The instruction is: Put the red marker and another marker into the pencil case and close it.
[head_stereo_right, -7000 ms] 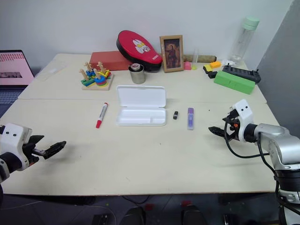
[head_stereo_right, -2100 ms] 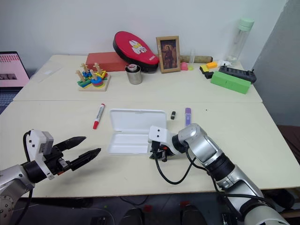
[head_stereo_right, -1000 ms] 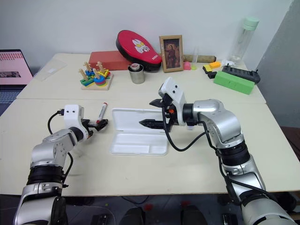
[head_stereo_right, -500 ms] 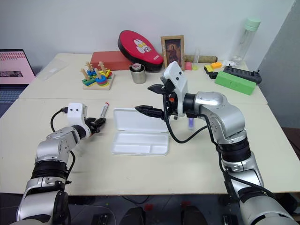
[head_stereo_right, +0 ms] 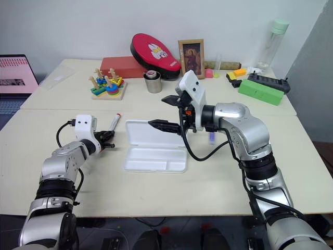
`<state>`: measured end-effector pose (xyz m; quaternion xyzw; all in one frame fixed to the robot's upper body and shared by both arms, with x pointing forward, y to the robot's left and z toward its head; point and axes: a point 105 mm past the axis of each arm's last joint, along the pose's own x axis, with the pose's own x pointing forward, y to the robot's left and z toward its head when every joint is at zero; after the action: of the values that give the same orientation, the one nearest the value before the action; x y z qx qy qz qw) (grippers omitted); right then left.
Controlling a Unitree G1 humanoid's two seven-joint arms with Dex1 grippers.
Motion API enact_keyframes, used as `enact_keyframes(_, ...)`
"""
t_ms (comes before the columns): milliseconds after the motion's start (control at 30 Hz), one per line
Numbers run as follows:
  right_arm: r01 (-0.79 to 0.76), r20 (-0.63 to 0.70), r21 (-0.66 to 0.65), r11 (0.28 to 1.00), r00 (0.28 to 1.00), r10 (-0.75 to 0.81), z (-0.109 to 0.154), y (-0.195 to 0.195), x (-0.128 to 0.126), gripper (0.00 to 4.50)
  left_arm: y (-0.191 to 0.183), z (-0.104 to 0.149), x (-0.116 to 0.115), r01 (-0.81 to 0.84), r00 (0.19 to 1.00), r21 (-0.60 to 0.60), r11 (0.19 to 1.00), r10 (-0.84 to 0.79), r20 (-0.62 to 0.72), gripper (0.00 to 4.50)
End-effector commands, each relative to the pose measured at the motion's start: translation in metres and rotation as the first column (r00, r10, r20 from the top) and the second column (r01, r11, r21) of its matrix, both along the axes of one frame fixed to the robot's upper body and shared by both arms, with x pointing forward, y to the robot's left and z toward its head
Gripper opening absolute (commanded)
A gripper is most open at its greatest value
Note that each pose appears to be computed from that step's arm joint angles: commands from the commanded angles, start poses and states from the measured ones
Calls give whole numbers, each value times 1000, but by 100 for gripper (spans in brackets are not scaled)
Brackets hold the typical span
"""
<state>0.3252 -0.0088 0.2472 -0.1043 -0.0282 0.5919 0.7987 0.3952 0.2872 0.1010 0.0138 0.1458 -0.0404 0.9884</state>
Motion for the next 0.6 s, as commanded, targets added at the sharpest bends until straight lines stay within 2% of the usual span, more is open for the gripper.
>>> enact_keyframes(33,-26,63,30,999,998,24,18,-6,-5,450,8,84,5,12,934,12,1000,-16,356,42)
enact_keyframes(133,-37,99,39,999,995,33,28,-17,-7,450,-19,140,-7,212,828,26,977,-194,526,42)
enact_keyframes(167,-40,116,38,998,993,36,33,-25,-7,450,-34,150,-13,305,791,75,949,-297,535,42)
enact_keyframes(267,-41,129,44,998,991,35,47,-51,-8,450,-85,162,-34,569,646,243,786,-610,459,42)
enact_keyframes(400,-57,125,13,998,991,55,44,-66,-16,450,-124,144,-54,770,475,367,522,-853,217,42)
enact_keyframes(533,-26,123,-17,1000,992,28,36,-70,-17,450,-131,115,-65,853,367,405,330,-930,-15,42)
enact_keyframes(600,-12,115,-35,999,993,16,30,-71,-19,450,-130,98,-69,886,324,386,256,-938,-120,42)
